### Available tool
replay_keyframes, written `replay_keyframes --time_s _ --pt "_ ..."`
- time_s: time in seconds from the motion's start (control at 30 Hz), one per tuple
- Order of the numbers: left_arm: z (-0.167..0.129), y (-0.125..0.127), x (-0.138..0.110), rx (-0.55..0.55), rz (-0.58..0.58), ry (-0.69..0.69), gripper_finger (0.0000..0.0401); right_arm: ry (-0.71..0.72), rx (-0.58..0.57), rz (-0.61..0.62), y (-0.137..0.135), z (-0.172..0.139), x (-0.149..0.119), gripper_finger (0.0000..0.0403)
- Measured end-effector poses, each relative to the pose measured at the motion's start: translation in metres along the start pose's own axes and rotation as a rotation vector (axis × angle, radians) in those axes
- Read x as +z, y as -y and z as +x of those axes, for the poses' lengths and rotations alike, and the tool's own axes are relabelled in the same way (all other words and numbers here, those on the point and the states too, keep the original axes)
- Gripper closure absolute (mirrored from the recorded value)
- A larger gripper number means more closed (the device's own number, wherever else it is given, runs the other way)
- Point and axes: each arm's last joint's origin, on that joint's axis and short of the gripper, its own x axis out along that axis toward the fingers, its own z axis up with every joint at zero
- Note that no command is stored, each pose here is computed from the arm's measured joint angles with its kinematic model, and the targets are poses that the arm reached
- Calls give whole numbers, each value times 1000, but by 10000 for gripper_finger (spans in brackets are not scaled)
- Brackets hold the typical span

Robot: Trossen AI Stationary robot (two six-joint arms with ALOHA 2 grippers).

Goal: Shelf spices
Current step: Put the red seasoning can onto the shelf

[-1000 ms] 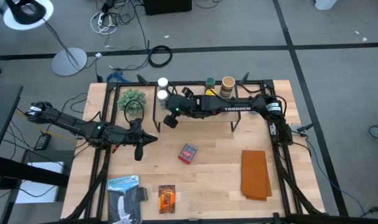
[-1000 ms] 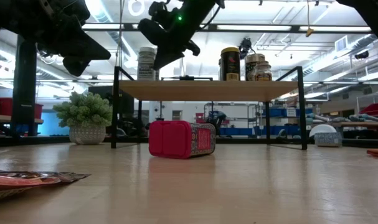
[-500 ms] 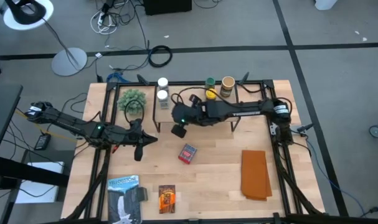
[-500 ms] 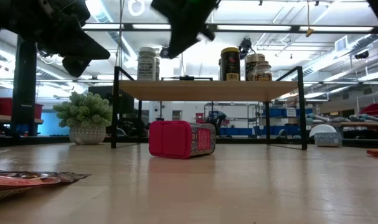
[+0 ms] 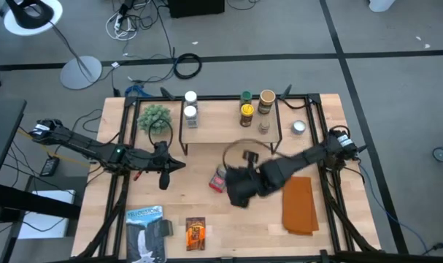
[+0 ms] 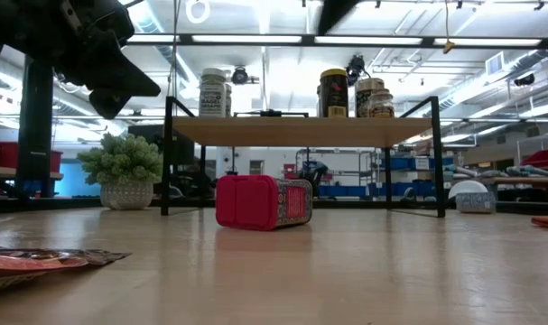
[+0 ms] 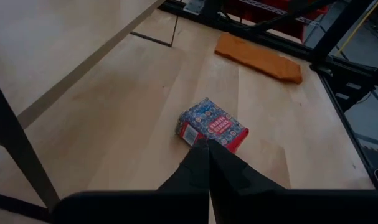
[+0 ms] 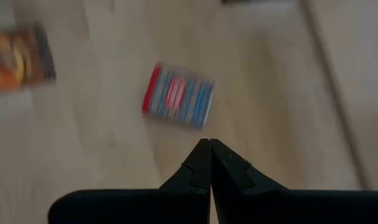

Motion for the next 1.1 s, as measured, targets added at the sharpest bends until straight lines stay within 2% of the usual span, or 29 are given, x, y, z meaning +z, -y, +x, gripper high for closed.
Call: replay_keyframes --time_s 0.23,0.4,0.53,0.7,0.8,0.87,0.93,1.1 --pt "0 1 1 -6 -6 14 400 -107 -25 3 -27 12 -48 403" --pt "0 1 2 -11 -9 24 400 -48 143 73 -35 31 -78 403" --pt "0 2 2 -39 3 12 399 53 298 117 -25 44 -101 403" --pt "0 4 5 -67 63 34 373 169 361 106 0 52 -130 403" --pt "0 6 8 -82 79 74 341 247 342 40 14 57 -135 403" --pt "0 6 11 -85 98 100 319 303 317 -19 20 64 -130 403" --pt "0 6 12 -73 111 111 302 371 301 -9 24 71 -117 403" --pt "2 8 8 -104 -7 76 289 358 196 -32 31 104 -99 403"
